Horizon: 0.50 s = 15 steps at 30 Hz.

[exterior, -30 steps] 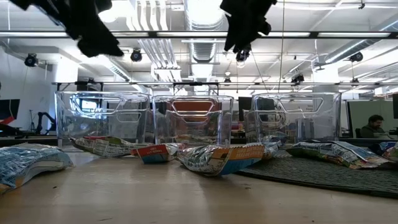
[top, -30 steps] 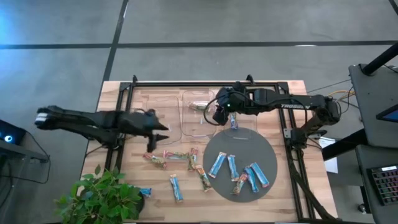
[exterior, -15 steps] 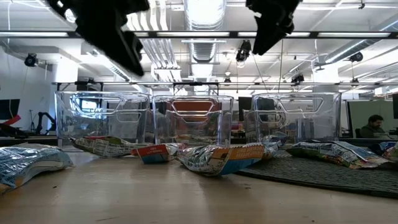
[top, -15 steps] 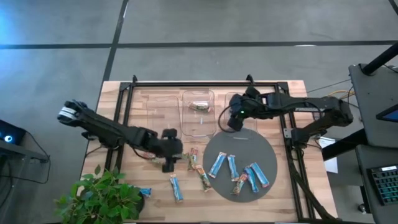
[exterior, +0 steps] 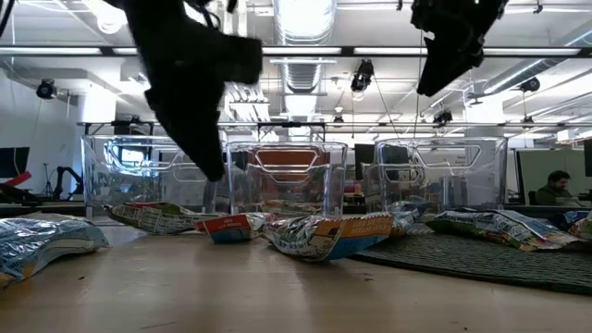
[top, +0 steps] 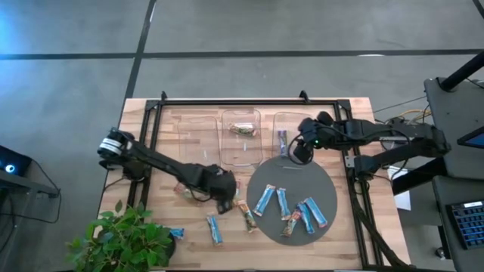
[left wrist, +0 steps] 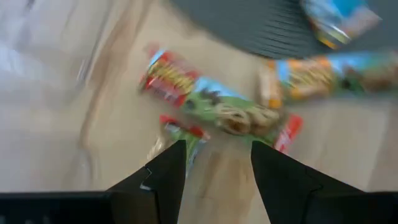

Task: Pick and place Granola Bars by type
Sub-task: Put the red snack bar into the left transparent bin

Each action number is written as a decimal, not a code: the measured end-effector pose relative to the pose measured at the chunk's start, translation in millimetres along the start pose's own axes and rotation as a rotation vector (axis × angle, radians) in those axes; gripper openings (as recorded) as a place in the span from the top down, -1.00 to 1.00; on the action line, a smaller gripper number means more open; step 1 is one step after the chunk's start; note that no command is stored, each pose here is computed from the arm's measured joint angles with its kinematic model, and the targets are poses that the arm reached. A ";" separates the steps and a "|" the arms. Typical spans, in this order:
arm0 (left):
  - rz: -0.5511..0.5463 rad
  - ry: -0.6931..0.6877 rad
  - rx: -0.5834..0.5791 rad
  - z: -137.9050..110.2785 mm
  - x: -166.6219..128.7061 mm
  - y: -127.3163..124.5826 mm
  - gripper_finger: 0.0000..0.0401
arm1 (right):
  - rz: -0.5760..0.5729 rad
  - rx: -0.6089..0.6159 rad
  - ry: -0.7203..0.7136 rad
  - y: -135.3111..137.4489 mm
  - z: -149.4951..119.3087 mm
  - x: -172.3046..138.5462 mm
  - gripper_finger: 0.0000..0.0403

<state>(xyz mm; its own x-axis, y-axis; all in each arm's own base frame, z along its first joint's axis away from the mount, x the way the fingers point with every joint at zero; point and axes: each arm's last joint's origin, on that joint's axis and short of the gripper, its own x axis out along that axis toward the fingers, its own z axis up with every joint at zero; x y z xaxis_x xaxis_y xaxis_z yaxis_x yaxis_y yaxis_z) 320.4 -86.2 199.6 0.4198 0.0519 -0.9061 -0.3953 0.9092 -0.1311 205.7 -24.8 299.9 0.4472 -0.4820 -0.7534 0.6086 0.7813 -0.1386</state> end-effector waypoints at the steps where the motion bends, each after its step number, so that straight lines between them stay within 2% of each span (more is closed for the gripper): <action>1: 0.001 0.022 -0.093 4.3 1.5 -0.1 0.18 | 0.001 0.009 -0.002 -0.6 -1.9 0.5 -0.12; 4: -0.027 0.044 -0.348 18.6 5.2 -3.7 0.18 | 0.001 0.044 -0.001 -1.4 -6.3 2.4 -0.12; 7: -0.036 0.046 -0.548 30.5 9.8 -9.2 0.18 | -0.004 0.046 0.006 -1.1 -8.0 4.3 -0.12; 12: -0.031 0.079 -0.734 34.9 25.1 -19.9 0.18 | -0.026 0.044 -0.004 -1.6 -7.6 4.5 -0.12; 15: -0.020 0.071 -0.765 37.9 27.5 -23.6 0.18 | -0.031 0.044 -0.007 -2.0 -7.6 4.3 -0.12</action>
<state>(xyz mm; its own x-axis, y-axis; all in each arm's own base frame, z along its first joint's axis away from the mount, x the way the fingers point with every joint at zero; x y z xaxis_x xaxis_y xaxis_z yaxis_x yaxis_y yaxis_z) 372.2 -90.6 193.0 0.3894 -0.0120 -0.9210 -0.8543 0.3692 -0.3659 201.3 -25.4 292.0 0.4319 -0.5088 -0.7447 0.6505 0.7477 -0.1335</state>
